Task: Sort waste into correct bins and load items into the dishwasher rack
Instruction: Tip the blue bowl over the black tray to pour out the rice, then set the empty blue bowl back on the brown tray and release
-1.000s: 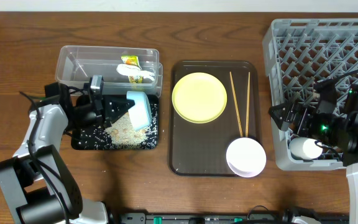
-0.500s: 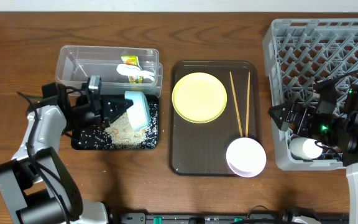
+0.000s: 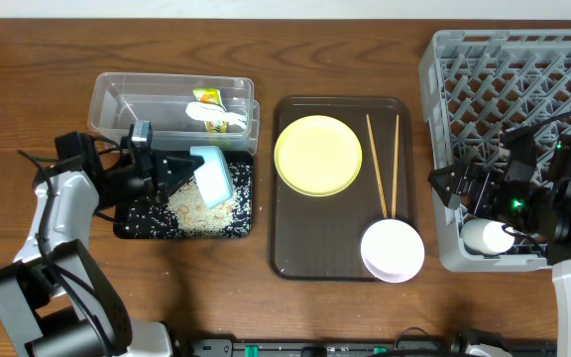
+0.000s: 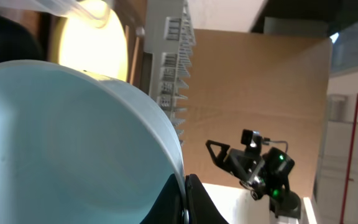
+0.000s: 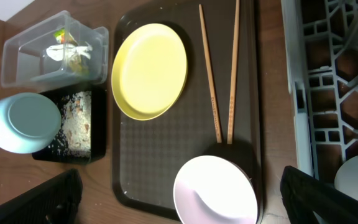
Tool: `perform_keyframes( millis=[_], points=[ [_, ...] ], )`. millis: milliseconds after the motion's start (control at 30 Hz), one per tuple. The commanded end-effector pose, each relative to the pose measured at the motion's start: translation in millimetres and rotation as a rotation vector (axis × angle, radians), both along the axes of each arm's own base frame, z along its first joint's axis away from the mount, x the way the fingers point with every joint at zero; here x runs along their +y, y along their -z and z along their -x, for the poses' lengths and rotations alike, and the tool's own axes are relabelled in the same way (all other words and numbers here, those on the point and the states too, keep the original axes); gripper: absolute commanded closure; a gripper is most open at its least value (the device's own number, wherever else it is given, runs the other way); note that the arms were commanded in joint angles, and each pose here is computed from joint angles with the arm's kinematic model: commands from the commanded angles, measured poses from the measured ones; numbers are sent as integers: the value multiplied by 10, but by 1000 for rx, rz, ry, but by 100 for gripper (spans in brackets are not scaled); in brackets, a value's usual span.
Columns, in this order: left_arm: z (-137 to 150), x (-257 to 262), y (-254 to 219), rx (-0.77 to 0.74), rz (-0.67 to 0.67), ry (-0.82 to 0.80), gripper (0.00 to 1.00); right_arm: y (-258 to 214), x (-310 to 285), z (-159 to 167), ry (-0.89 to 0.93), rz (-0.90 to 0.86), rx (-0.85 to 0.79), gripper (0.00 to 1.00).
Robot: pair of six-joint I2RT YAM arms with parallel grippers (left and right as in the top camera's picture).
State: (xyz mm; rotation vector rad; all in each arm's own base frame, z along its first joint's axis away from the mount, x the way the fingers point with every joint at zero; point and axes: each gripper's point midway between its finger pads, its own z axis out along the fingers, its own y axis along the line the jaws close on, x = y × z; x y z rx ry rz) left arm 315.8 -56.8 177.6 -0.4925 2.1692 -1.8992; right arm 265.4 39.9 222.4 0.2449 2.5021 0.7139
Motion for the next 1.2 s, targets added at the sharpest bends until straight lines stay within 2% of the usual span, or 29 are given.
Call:
perform_keyframes(
  millis=[0,133,300,600,733,800,1000,1133,1167],
  points=[
    [-3,-6,14,-13,-70,4,94,-62,23,-10,-4,-4,-15,1],
    [77,-127,-25,-49,-86,48,94,-52,26,5,-4,-5,-7,1],
    [250,-433,-132,-87,-198,138,94,-55,25,0,-4,-5,-10,1],
    [621,-1135,-60,-185,-716,245,94,-65,23,-15,-5,-4,-17,1],
    [722,-1331,200,-205,-981,242,94,-46,29,14,-5,-7,-2,1],
    [814,-1459,355,-195,-1072,252,94,-35,33,33,-5,-9,8,1],
    [1096,-2169,735,-199,-1071,369,94,-32,34,38,-5,-9,11,1],
    [1138,-2264,1051,-166,-1155,373,93,-29,35,43,-5,-10,13,1],
    [1129,-2260,1094,-161,-1167,374,85,-27,35,46,-5,-10,15,1]
  ],
)
